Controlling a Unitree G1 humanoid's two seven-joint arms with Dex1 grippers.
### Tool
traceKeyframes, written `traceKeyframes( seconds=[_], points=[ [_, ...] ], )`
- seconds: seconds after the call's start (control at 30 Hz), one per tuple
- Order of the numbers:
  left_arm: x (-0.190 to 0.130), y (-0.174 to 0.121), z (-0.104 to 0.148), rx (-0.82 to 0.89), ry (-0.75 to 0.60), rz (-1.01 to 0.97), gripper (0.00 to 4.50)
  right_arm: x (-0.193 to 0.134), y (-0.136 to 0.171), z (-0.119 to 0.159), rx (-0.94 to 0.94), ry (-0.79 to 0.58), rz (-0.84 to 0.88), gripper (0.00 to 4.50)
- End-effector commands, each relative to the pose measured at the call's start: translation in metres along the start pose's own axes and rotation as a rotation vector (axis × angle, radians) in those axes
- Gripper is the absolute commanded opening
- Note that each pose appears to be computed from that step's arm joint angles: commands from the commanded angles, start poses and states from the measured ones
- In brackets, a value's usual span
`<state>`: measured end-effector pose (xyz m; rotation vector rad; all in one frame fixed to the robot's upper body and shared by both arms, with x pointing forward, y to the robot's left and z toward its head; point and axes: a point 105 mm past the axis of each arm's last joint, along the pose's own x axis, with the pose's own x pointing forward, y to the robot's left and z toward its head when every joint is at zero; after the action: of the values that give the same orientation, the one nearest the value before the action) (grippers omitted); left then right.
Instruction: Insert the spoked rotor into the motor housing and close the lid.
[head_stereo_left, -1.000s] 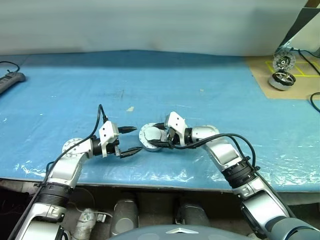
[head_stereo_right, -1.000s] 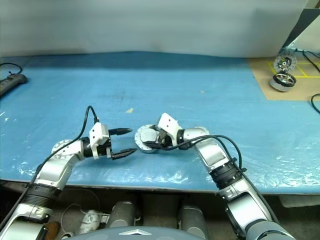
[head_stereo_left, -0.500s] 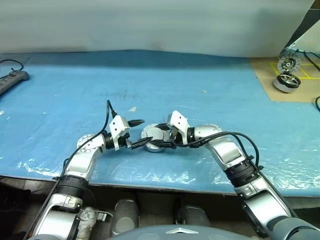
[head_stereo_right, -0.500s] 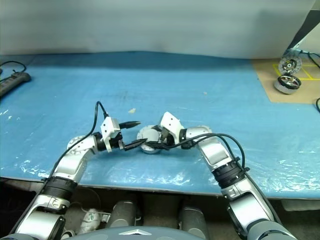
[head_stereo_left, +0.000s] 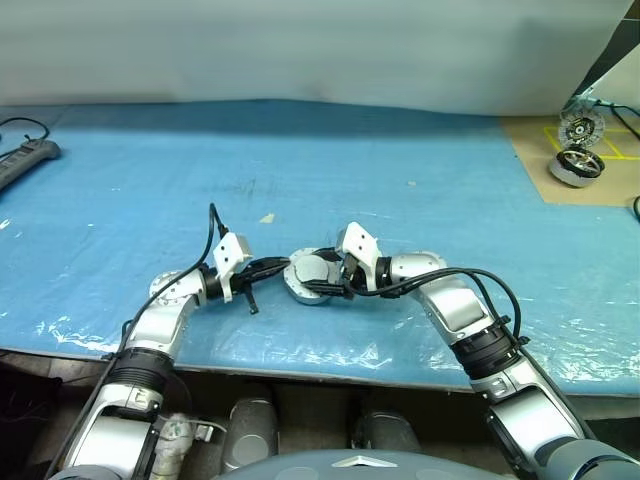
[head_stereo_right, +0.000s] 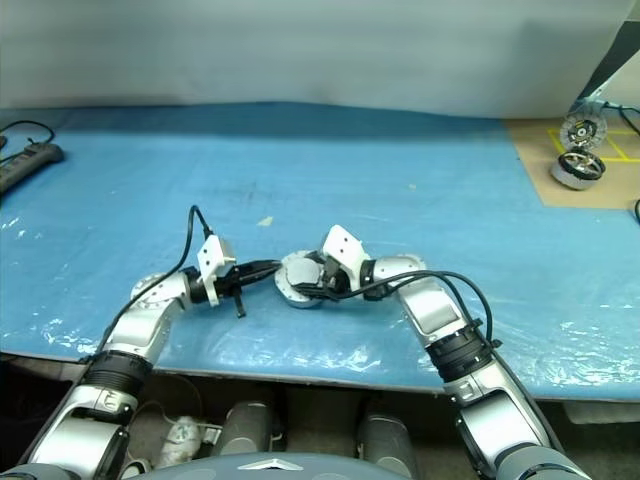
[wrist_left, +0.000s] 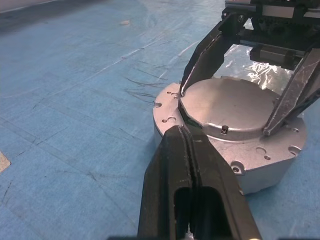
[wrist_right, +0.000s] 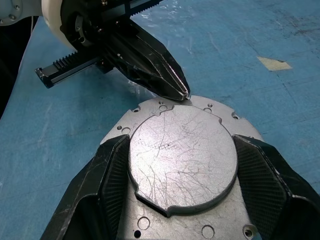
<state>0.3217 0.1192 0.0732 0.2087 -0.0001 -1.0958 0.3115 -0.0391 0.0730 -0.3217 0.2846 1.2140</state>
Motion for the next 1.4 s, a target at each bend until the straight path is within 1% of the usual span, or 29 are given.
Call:
traceKeyframes(
  seconds=[0.03,0.23,0.4,0.53,0.73,0.83,0.93,1.0,1.03,1.07,1.1,1.2,1.23,1.4],
  points=[
    [-0.002,-0.001,-0.004,0.018,0.017,-0.021,0.02,-0.007,0.003,-0.060,0.139,0.205,-0.032,2.93],
    [-0.005,-0.020,-0.015,0.007,0.064,-0.124,0.02,-0.005,0.005,-0.059,0.148,0.197,-0.031,2.93],
    [-0.006,-0.031,-0.024,0.027,0.102,-0.177,0.02,-0.004,-0.002,-0.055,0.136,0.176,-0.082,2.93],
    [-0.003,-0.032,-0.028,0.045,0.114,-0.173,0.02,-0.006,-0.007,-0.054,0.144,0.175,-0.103,2.93],
    [0.008,-0.030,-0.025,0.052,0.098,-0.157,0.02,-0.009,-0.008,-0.056,0.159,0.183,-0.113,2.93],
    [0.010,-0.032,-0.035,0.044,0.157,-0.163,0.02,-0.010,-0.004,-0.054,0.189,0.168,-0.086,2.93],
    [0.010,-0.039,-0.037,0.045,0.160,-0.192,0.02,-0.011,-0.001,-0.051,0.197,0.150,-0.075,2.93],
    [0.010,-0.039,-0.039,0.047,0.161,-0.188,0.00,-0.012,-0.003,-0.048,0.173,0.130,-0.091,3.65],
    [0.010,-0.039,-0.039,0.050,0.161,-0.186,0.00,-0.012,-0.002,-0.046,0.179,0.119,-0.084,3.89],
    [0.011,-0.038,-0.039,0.055,0.156,-0.182,0.00,-0.013,0.000,-0.043,0.194,0.104,-0.067,4.32],
    [0.011,-0.038,-0.038,0.057,0.152,-0.177,0.00,-0.013,0.002,-0.040,0.201,0.097,-0.052,4.49],
    [0.014,-0.036,-0.036,0.061,0.144,-0.174,0.00,-0.015,0.003,-0.033,0.210,0.101,-0.036,4.49],
    [0.015,-0.036,-0.035,0.066,0.142,-0.178,0.00,-0.017,0.001,-0.027,0.167,0.101,-0.038,4.49],
    [0.018,-0.037,-0.023,0.088,0.114,-0.188,0.00,-0.030,-0.006,0.030,0.161,-0.077,0.012,4.49]
  ],
)
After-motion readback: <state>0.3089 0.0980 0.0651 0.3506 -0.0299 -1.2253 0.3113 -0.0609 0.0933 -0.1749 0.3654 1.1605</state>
